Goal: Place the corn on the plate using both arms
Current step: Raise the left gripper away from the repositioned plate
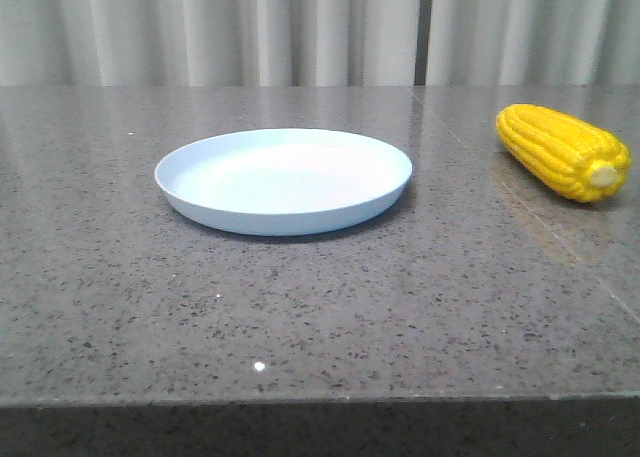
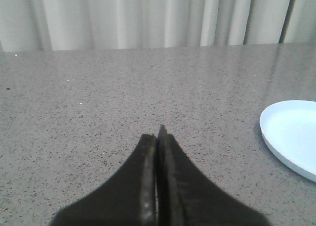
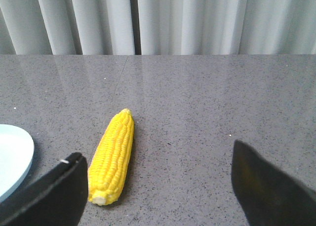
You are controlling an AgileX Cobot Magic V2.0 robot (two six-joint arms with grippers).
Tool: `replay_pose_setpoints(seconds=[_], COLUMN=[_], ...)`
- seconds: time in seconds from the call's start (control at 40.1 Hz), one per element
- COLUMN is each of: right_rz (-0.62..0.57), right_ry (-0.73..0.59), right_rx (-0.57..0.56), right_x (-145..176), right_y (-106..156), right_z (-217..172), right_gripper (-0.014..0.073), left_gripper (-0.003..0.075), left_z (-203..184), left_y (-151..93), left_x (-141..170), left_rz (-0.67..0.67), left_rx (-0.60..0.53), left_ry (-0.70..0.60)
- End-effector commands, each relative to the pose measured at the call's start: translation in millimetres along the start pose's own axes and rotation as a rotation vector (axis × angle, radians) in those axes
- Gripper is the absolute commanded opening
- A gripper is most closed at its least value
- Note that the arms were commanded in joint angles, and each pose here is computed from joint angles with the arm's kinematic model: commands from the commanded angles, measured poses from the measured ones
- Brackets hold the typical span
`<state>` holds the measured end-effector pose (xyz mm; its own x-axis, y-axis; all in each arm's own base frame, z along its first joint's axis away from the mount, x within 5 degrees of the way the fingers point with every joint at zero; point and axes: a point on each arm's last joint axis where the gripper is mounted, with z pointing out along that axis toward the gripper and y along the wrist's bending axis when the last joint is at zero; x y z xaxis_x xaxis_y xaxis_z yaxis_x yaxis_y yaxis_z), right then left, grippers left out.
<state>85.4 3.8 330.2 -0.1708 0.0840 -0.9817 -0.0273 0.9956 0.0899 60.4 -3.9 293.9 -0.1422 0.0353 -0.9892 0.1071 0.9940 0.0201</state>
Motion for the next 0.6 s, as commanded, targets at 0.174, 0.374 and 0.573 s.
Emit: replay_pose_setpoints(seconds=[0.174,0.374,0.573], right_rz=[-0.002,-0.002,0.028], right_ry=[-0.11,-0.108,0.059], right_rx=[0.002,0.002,-0.009], right_x=[-19.0,-18.9,-26.9], right_y=[0.7,0.7,3.2], right_z=[-2.2,-1.8,15.7], right_gripper=[0.0613,0.0613,0.0613], left_gripper=[-0.002,-0.002,-0.002], left_z=[-6.5,-6.5,-6.5], left_y=[-1.3,-1.3,-1.3], left_x=[-10.7,-10.7,-10.7], left_rz=[0.005,0.005,0.005], left_rx=[0.021,0.021,0.021], left_ry=[-0.134,-0.134,-0.134])
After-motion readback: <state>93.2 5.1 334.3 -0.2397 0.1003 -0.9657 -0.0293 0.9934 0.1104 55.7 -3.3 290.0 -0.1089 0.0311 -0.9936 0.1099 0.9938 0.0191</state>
